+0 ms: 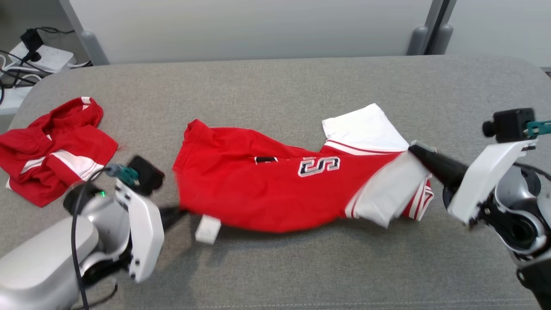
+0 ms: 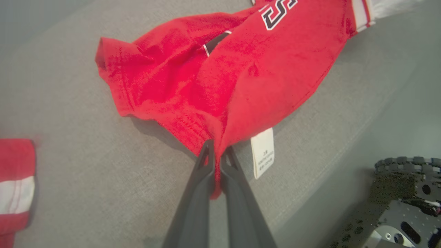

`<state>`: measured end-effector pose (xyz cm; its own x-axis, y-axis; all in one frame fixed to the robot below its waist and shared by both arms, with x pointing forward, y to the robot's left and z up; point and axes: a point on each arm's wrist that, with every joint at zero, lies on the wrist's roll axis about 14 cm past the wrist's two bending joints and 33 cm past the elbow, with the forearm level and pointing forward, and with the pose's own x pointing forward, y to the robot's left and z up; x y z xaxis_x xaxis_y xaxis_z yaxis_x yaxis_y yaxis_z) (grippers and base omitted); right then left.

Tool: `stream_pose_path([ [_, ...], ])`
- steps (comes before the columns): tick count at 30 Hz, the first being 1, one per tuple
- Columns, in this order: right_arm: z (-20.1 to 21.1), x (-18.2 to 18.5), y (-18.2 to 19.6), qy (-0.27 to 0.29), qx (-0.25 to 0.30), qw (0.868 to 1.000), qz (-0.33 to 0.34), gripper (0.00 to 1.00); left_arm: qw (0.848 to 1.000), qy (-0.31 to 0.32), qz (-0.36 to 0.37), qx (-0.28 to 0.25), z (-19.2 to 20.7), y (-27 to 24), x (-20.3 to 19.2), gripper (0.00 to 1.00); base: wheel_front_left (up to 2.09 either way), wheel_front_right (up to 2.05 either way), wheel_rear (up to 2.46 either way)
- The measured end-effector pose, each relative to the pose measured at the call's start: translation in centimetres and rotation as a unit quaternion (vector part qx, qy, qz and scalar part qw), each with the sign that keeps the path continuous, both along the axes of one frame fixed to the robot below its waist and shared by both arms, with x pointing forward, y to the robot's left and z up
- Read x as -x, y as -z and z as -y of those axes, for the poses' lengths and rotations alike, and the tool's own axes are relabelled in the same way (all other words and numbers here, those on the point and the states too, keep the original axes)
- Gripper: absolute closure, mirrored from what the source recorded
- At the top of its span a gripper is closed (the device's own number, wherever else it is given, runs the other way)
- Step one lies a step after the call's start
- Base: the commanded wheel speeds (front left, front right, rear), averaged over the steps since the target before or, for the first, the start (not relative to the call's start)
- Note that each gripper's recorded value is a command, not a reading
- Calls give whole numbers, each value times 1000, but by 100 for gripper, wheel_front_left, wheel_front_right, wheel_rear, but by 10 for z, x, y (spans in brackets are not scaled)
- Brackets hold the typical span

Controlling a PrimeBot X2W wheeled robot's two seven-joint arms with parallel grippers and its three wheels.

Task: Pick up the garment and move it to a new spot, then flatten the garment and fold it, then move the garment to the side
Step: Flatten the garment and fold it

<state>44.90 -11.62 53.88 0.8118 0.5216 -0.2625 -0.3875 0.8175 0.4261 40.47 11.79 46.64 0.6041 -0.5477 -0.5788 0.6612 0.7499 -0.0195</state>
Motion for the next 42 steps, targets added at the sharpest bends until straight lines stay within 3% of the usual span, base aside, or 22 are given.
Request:
stream_pose_path([
  [4,-16,36,17,-101,37,991,-78,100,993,32,-116,-2,0,15,46,100,0,0,0],
  [9,-31,93,43,-239,41,944,-222,100,970,52,-239,5,-3,18,78,100,0,0,0],
  [11,-20,87,54,-246,60,933,-255,100,950,46,-308,16,-3,26,80,100,0,0,0],
  [16,-29,17,71,-213,62,939,-263,100,927,6,-373,36,7,48,36,100,0,0,0],
  [18,-35,-37,67,-163,42,959,-230,100,938,-25,-342,55,8,51,-10,100,0,0,0],
  [20,-29,-118,26,-64,0,992,-112,100,975,-65,-183,112,11,20,-99,100,0,0,0],
  [21,-19,-156,-9,-11,-24,999,-34,100,984,-75,-75,139,11,-13,-146,100,0,0,0],
  [22,-4,-189,-52,46,-54,996,54,100,983,-81,34,164,10,-52,-185,100,0,0,0],
  [23,12,-211,-89,88,-70,986,123,100,970,-79,134,187,10,-93,-214,100,0,0,0],
  [25,32,-233,-128,133,-87,968,192,100,947,-70,238,204,11,-134,-241,100,0,0,0],
  [26,37,-238,-128,140,-79,968,193,100,939,-65,267,206,14,-141,-245,100,0,0,0],
  [29,41,-241,-113,149,-72,971,171,100,942,-44,270,193,25,-125,-242,100,0,0,0],
  [32,54,-242,-121,162,-78,966,188,100,930,-48,300,207,19,-132,-250,100,0,0,0],
  [36,61,-246,-101,161,-78,970,166,100,938,-64,279,198,10,-104,-259,100,0,0,0],
  [39,54,-240,-51,141,-71,983,97,100,952,-69,221,198,16,-54,-250,100,0,0,0],
  [42,40,-210,19,99,-54,993,-20,100,967,-68,145,196,25,-1,-216,100,0,0,0],
])
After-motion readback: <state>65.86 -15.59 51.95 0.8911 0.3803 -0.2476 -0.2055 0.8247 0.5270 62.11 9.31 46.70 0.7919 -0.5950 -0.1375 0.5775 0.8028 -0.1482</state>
